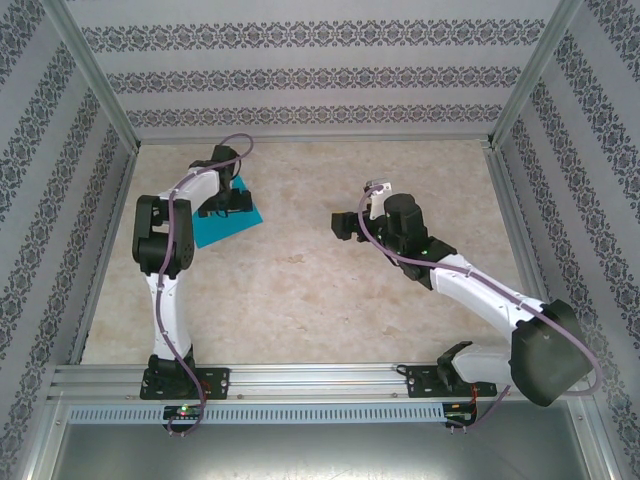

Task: Fold a paper plane with a square sheet of paper (pick it up from the middle)
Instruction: Move the square sheet of paper to the center of the table.

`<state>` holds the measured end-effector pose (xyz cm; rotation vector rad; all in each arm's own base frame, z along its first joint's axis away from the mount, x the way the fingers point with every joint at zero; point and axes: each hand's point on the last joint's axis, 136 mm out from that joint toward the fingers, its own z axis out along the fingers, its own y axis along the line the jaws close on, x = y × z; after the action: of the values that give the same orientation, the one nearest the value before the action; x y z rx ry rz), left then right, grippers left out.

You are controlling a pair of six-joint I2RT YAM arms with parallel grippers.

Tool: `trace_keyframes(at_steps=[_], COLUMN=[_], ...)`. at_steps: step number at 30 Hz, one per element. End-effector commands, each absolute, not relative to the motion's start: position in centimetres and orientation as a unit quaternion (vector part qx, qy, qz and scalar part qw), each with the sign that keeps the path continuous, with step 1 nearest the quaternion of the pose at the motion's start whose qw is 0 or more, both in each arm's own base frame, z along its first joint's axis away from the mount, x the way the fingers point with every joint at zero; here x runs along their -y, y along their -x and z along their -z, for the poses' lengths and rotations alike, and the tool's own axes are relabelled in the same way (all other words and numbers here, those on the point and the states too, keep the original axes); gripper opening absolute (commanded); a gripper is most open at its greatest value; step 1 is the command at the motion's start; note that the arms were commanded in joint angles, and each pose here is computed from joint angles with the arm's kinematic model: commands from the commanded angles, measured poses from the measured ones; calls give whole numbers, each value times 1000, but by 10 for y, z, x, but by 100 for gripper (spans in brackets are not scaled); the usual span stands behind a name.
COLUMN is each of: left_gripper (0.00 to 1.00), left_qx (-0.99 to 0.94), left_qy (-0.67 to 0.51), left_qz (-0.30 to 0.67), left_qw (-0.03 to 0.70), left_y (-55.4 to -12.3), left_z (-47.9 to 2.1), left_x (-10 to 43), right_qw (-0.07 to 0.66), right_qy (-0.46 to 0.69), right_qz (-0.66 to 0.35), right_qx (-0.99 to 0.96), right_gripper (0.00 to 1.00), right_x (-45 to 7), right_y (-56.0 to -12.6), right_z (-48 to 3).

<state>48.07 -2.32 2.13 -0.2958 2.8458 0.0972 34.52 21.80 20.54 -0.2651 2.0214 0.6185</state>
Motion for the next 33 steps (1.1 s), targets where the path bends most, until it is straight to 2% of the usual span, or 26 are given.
trace_keyframes(at_steps=[1, 6, 20, 26, 33], left_gripper=[100, 100, 100, 100, 100], left_qx=[-995, -997, -997, -998, -999], left_qy=[47, 30, 47, 44, 32], left_qz=[-66, -46, 57, 40, 36], left_qw=[57, 61, 32, 10, 17], left_y=[-445, -445, -420, -392, -369], left_z=[-4, -10, 16, 25, 18], left_x=[33, 56, 126, 142, 184], right_qw=[494, 494, 506, 502, 464], right_qy=[87, 79, 53, 47, 55], right_qz=[-252, -252, -244, -243, -248], right_qx=[-828, -828, -826, -829, -849], right_gripper=[98, 98, 98, 98, 98], right_x=[-208, -202, -175, -169, -173], right_y=[-346, -343, -328, -322, -315], right_z=[-208, -207, -209, -205, -190])
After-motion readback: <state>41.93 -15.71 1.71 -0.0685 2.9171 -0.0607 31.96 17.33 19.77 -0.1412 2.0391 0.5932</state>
